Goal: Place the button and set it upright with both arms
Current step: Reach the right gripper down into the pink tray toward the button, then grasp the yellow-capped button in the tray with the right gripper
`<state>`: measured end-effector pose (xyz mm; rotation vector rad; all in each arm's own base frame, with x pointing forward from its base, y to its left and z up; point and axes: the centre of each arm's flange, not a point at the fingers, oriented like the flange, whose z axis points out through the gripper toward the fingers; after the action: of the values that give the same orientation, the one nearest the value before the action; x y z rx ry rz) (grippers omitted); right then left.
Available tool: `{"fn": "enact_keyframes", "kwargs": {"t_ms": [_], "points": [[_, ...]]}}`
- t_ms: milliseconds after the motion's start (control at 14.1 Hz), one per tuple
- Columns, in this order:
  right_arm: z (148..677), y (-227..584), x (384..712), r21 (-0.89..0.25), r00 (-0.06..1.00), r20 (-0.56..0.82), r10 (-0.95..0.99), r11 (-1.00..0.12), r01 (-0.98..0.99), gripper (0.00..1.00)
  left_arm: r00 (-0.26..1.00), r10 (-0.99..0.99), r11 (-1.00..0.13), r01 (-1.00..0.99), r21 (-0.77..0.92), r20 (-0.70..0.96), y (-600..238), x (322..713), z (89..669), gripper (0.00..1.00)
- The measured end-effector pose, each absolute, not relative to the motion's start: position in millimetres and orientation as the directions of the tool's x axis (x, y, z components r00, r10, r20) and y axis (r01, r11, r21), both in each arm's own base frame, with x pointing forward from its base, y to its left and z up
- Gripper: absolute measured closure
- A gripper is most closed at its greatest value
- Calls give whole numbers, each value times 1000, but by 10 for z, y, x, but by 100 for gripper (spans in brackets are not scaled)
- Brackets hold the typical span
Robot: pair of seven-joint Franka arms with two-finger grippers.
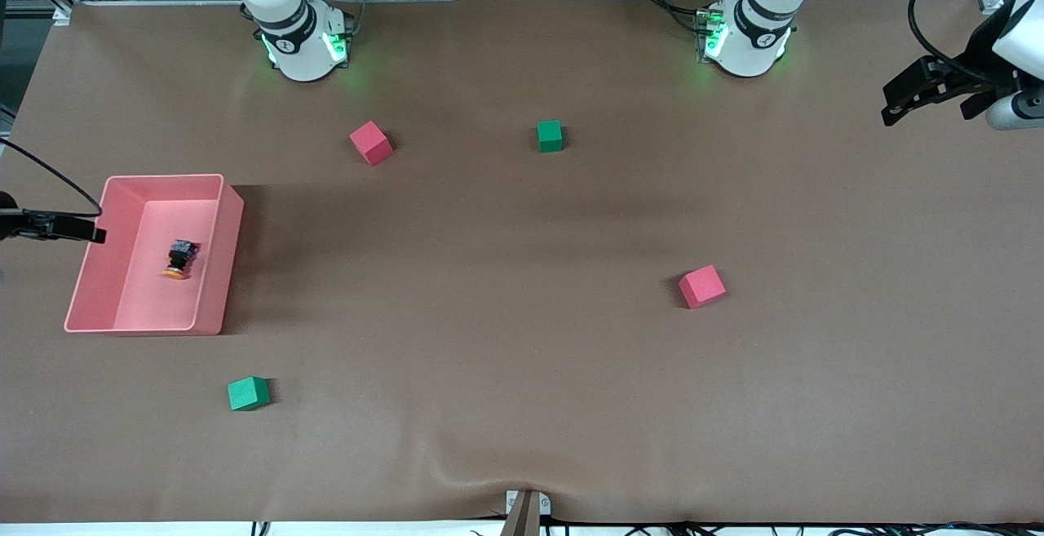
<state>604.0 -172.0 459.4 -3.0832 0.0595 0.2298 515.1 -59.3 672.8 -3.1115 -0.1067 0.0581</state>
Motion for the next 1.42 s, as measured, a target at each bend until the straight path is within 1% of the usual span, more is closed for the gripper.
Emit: {"fn": "enact_keyframes", "kwargs": {"t_ms": [213,568,923,1419], "points": [[4169,-1839,5954,-56,990,-140,18,-998,10,0,997,69,-997,68,-30,-42,-592,5146,6723,0],[3497,-1888,5858,-78,981,-190,27,-997,12,0,996,70,-997,68,-34,-63,-589,5122,6704,0],[2814,-2132,5733,-74,989,-140,36,-997,25,0,995,71,-997,69,-34,-65,-584,5121,6700,0],[2148,-2185,5681,-84,988,-149,24,-996,11,0,995,71,-997,69,-35,-73,-583,5136,6664,0]]}}
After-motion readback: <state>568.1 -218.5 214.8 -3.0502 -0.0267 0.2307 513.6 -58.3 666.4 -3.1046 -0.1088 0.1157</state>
